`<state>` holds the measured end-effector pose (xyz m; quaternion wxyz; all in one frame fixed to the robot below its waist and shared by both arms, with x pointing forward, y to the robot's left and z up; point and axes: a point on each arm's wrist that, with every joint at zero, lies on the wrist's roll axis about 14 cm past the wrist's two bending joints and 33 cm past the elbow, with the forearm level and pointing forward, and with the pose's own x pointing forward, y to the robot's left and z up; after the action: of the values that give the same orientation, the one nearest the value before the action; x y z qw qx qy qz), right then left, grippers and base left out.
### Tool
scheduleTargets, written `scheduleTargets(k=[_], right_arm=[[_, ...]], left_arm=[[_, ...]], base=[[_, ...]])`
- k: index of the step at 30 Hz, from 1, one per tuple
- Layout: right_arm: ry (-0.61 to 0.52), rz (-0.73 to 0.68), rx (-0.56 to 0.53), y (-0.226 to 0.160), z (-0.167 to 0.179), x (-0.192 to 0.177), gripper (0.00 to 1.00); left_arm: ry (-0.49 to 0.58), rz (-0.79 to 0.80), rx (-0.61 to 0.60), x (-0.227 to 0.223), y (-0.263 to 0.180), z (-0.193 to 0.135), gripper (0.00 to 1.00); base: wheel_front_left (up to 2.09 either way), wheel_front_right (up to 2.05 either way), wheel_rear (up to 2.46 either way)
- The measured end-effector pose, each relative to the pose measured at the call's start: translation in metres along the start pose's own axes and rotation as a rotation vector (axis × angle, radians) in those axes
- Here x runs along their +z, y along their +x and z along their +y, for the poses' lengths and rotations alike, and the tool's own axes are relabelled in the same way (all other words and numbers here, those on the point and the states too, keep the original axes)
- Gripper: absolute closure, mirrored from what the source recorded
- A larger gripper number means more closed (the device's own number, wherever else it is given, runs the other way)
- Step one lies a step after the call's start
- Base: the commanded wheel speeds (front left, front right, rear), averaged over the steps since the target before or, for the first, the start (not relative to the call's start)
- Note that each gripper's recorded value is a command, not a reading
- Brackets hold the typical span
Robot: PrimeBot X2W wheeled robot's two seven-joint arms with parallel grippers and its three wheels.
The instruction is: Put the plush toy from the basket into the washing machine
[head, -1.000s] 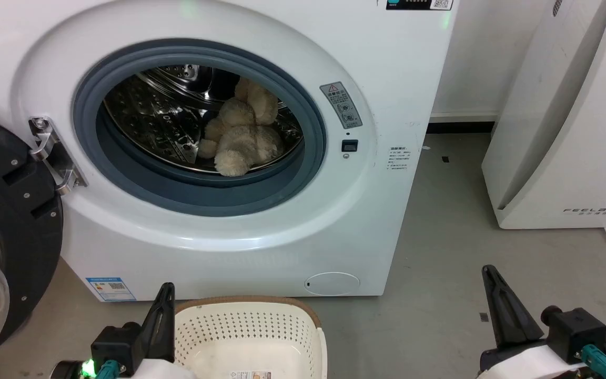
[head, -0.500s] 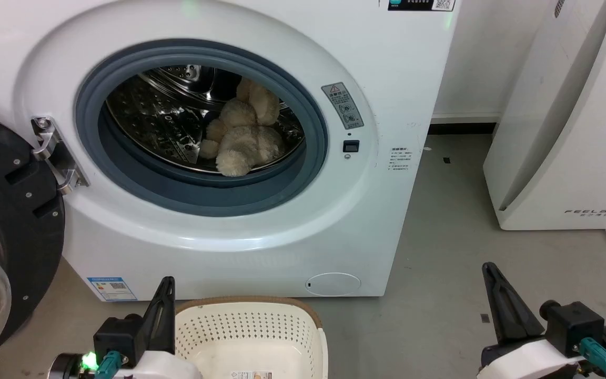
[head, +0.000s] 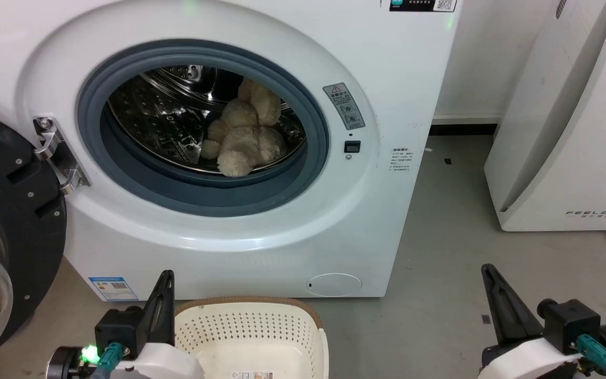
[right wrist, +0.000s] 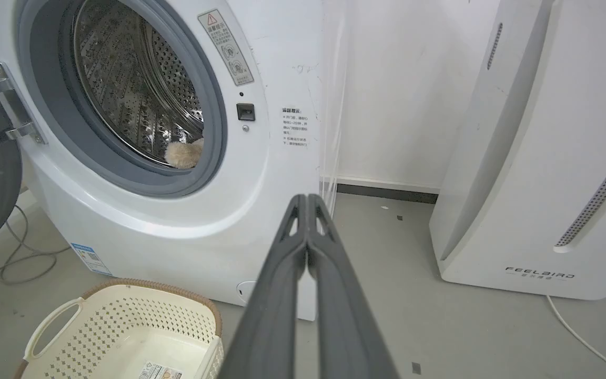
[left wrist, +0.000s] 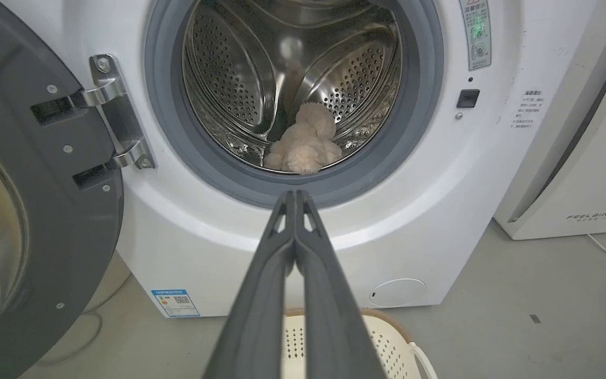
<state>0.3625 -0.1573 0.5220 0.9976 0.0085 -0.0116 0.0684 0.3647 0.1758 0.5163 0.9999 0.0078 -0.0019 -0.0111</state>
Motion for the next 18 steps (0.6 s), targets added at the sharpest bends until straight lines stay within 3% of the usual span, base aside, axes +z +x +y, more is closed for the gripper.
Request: scheduleTargets(k=[18], right_arm=[[-0.035, 0.024, -0.002, 0.0029, -0.0015, -0.0003, 1.00]], left_arm=[[0.016, 0.014, 0.013, 0.0028, 0.0025, 0.0016, 1.00]], base=[[0.00, 0.00, 0.00]])
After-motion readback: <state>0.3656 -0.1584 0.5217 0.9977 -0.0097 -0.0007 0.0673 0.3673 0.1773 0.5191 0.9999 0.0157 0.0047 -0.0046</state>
